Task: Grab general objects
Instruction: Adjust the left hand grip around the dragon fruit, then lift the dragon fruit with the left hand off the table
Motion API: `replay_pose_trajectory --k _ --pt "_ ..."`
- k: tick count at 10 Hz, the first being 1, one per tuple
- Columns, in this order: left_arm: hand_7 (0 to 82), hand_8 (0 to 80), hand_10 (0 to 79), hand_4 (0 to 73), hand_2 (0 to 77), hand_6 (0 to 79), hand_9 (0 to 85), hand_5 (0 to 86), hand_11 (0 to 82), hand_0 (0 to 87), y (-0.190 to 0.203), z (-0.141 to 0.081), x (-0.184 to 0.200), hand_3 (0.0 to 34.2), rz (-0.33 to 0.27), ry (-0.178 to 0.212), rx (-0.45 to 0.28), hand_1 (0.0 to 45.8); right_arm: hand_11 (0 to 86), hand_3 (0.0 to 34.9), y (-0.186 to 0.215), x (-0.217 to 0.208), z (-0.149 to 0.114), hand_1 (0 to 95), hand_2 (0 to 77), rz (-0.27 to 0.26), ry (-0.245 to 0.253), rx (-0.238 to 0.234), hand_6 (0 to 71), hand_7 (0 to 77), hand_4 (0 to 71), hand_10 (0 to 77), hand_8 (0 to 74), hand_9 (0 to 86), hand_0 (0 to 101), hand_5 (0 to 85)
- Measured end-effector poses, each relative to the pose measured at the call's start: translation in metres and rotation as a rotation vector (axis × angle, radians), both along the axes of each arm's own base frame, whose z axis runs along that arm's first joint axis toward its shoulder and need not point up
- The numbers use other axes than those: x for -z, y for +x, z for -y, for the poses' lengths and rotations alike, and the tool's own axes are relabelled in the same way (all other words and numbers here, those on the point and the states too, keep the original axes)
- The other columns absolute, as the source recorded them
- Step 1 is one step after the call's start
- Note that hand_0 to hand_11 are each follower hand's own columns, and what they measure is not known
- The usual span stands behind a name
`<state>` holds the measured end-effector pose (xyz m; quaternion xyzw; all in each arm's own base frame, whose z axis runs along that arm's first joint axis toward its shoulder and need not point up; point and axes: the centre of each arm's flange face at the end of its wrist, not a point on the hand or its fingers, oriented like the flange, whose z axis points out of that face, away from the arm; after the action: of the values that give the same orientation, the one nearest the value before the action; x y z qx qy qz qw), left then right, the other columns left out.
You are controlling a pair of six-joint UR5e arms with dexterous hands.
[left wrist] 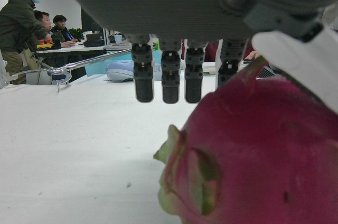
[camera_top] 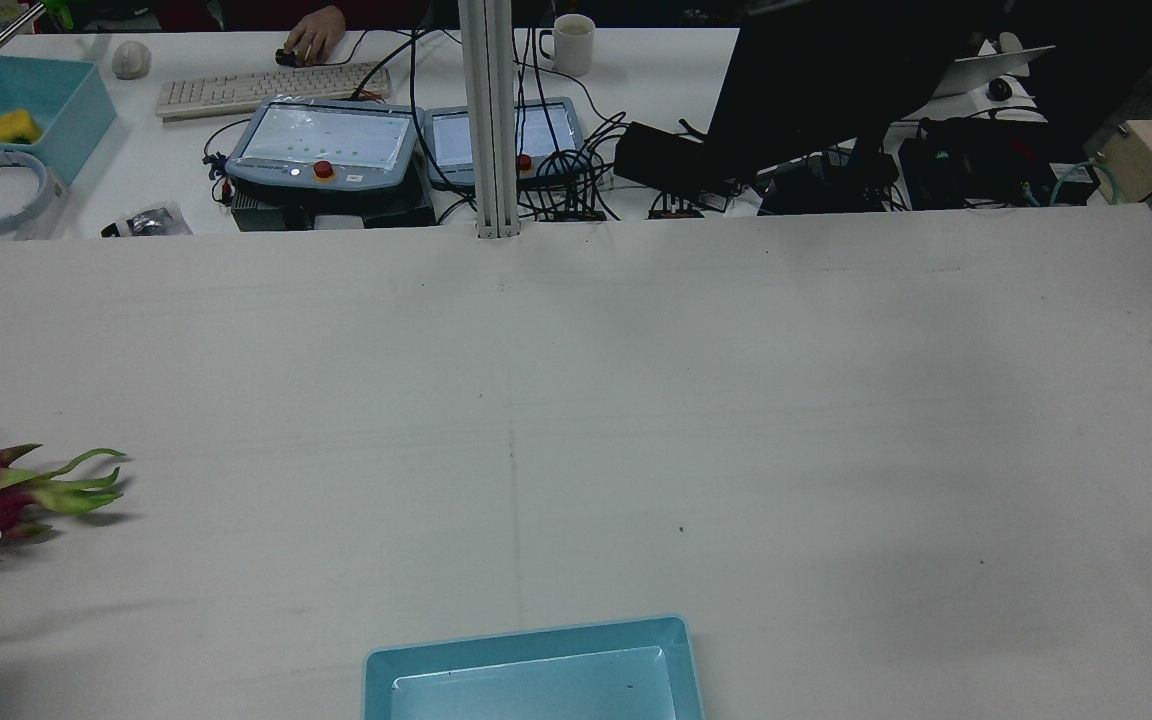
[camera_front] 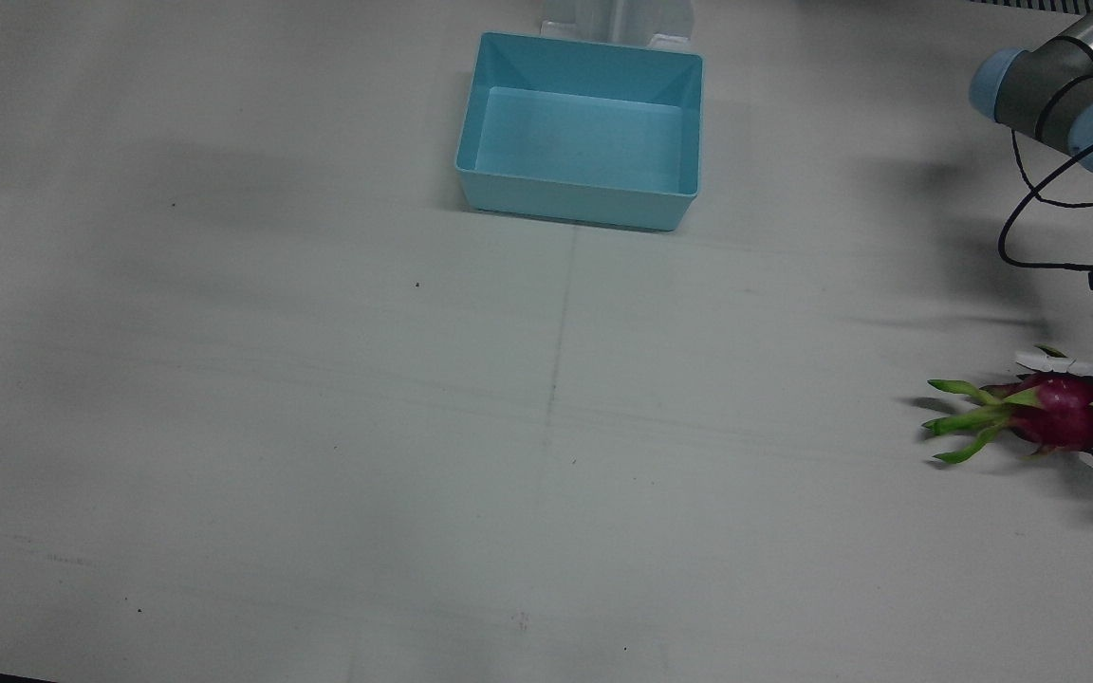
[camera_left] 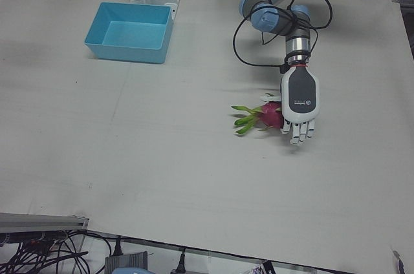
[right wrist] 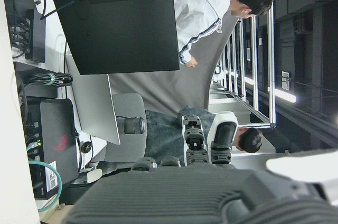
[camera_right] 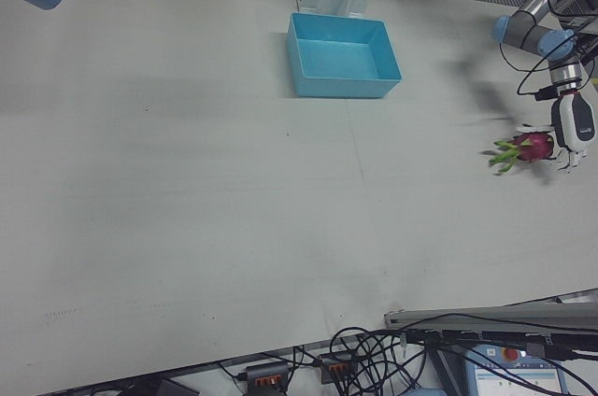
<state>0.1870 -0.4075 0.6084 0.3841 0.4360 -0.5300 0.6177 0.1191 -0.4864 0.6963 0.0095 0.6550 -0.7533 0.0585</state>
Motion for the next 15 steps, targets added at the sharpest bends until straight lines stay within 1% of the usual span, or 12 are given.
replay_pose_trajectory --k 2,3,5,6,7,9,10,11,12,13,14,15 --pt "39.8 22.9 14.7 38.2 0.5 12.0 20.2 34.4 33.3 48.1 0.000 0.000 0.003 0.0 -0.004 0.003 0.000 0.0 1.1 0.0 0.000 0.000 0.000 5.4 1.6 0.000 0.000 0.000 0.0 0.0 0.0 0.0 0.0 1.1 0 73.6" --pt "37.1 22.4 14.7 38.2 0.5 12.0 19.6 33.8 32.7 48.1 -0.001 0.000 0.003 0.0 -0.011 0.002 0.004 0.0 1.1 0.0 0.000 0.000 0.000 5.4 1.6 0.000 0.000 0.000 0.0 0.0 0.0 0.0 0.0 1.1 0 73.6" --pt "37.1 21.8 14.7 39.3 0.5 12.0 19.6 32.2 33.3 48.2 -0.004 0.000 0.008 0.0 -0.075 -0.016 0.034 0.0 1.1 0.0 0.000 0.000 0.000 5.4 1.6 0.000 0.000 0.000 0.0 0.0 0.0 0.0 0.0 1.1 0 73.6" --pt "37.1 22.4 14.7 42.0 0.5 12.0 19.6 30.5 30.5 48.2 -0.006 -0.002 0.019 0.0 -0.116 -0.025 0.050 0.0 1.1 0.0 0.000 0.000 0.000 5.4 1.6 0.000 0.000 0.000 0.0 0.0 0.0 0.0 0.0 1.1 0 73.6" --pt "37.1 22.4 14.7 42.0 0.5 12.0 19.6 30.5 30.5 48.2 -0.009 -0.003 0.030 0.0 -0.154 -0.029 0.065 0.0 0.5 0.0 0.000 0.000 0.000 5.4 1.6 0.000 0.000 0.000 0.0 0.0 0.0 0.0 0.0 1.1 0 73.6" --pt "37.1 23.5 14.7 43.6 0.0 12.0 20.2 30.0 30.5 48.2 -0.018 0.001 0.047 0.0 -0.244 -0.042 0.120 0.0 0.5 0.0 0.000 0.000 0.000 5.4 1.6 0.000 0.000 0.000 0.0 0.0 0.0 0.0 0.0 1.1 0 73.6" --pt "38.7 23.5 14.7 45.3 0.0 13.6 20.7 30.0 30.5 48.4 -0.022 0.008 0.057 0.0 -0.295 -0.042 0.156 0.0 1.1 0.0 0.000 0.000 0.000 5.4 1.6 0.000 0.000 0.000 0.0 0.0 0.0 0.0 0.0 1.1 0 73.6" --pt "40.9 27.3 14.7 51.3 0.0 16.9 25.1 30.5 34.4 50.9 -0.032 0.018 0.067 0.0 -0.359 -0.035 0.206 0.0 1.1 0.0 0.000 0.000 0.000 5.4 1.6 0.000 0.000 0.000 0.0 0.0 0.0 0.0 0.0 1.1 0 73.6" --pt "42.5 27.8 14.7 53.5 0.0 19.1 27.8 30.5 39.3 53.1 -0.044 0.026 0.073 0.0 -0.421 -0.025 0.256 0.0 1.1 0.0 0.000 0.000 0.000 5.4 1.6 0.000 0.000 0.000 0.0 0.0 0.0 0.0 0.0 1.1 0 73.6" --pt "42.5 27.8 14.7 53.5 0.0 19.1 27.8 30.5 39.3 53.1 -0.054 0.033 0.079 0.0 -0.491 -0.011 0.297 0.0 0.5 0.0 0.000 0.000 0.000 5.4 1.6 0.000 0.000 0.000 0.0 0.0 0.0 0.0 0.0 1.1 0 73.6" --pt "42.5 31.1 14.7 54.5 0.0 21.8 33.8 30.0 48.0 56.9 -0.058 0.040 0.085 0.0 -0.568 0.003 0.326 0.0 0.5 0.0 0.000 0.000 0.000 5.4 1.6 0.000 0.001 0.000 0.0 0.0 0.0 0.0 0.0 1.1 0 73.6" --pt "42.5 31.1 14.7 54.5 0.0 21.8 33.8 30.0 48.0 56.9 -0.058 0.045 0.092 0.0 -0.644 0.014 0.344 0.0 1.1 0.0 0.000 0.000 0.000 5.4 1.6 0.000 0.001 0.000 0.0 0.0 0.0 0.0 0.0 1.1 0 73.6"
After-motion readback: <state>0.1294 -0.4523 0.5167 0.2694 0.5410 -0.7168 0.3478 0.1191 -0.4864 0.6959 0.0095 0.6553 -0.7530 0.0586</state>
